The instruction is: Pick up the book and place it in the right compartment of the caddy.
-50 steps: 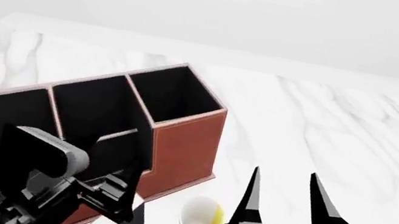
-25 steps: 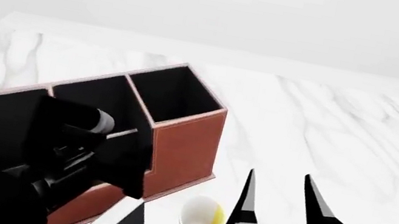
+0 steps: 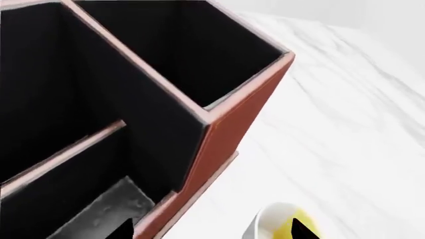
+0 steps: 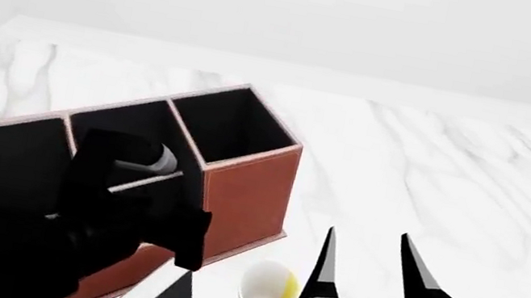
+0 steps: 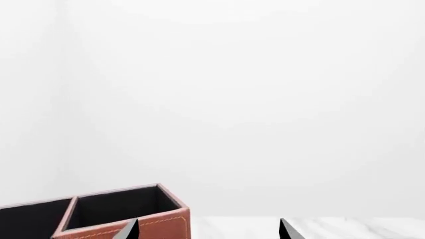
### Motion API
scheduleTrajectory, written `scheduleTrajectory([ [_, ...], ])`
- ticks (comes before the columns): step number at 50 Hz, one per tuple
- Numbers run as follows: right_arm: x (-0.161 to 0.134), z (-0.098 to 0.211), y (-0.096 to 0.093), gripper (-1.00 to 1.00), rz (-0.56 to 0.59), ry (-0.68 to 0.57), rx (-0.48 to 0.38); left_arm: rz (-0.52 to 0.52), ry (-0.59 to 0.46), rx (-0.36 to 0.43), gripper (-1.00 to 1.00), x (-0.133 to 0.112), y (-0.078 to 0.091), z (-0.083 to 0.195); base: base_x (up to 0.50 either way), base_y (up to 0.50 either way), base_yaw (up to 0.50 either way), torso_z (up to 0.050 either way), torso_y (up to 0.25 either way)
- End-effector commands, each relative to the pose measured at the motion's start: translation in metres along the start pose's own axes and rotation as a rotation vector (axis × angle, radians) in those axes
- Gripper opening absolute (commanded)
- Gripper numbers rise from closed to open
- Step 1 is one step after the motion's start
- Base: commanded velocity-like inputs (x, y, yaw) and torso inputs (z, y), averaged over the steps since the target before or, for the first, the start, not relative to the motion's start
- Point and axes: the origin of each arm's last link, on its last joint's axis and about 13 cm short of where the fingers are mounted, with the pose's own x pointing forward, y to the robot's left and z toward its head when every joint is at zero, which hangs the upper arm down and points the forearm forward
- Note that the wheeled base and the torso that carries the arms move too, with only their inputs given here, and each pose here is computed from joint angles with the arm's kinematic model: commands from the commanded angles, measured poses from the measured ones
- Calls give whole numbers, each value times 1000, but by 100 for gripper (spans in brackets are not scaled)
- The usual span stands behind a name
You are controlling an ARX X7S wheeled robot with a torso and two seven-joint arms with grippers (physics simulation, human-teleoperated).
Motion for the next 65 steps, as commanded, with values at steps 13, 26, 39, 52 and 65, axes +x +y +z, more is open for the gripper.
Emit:
scheduleTrajectory([
  [13, 0, -2, 0, 100, 7, 9, -9, -93, 105, -38, 100, -8, -13, -12, 0, 0, 0, 0, 0],
  [26, -1, -3, 0, 100, 12, 11, -11, -74, 120, -10, 100, -7, -13, -14, 0, 0, 0, 0, 1],
  [39, -1, -4, 0, 100, 14, 15, -11, -35, 127, 2, 100, -3, -8, -17, 0, 0, 0, 0, 0],
  [52, -1, -4, 0, 100, 15, 16, -11, -17, 184, 44, 100, -2, -8, -23, 0, 0, 0, 0, 0],
  [65, -1, -4, 1, 100, 17, 18, -11, -3, 204, 107, 100, -3, -8, -16, 0, 0, 0, 0, 0],
])
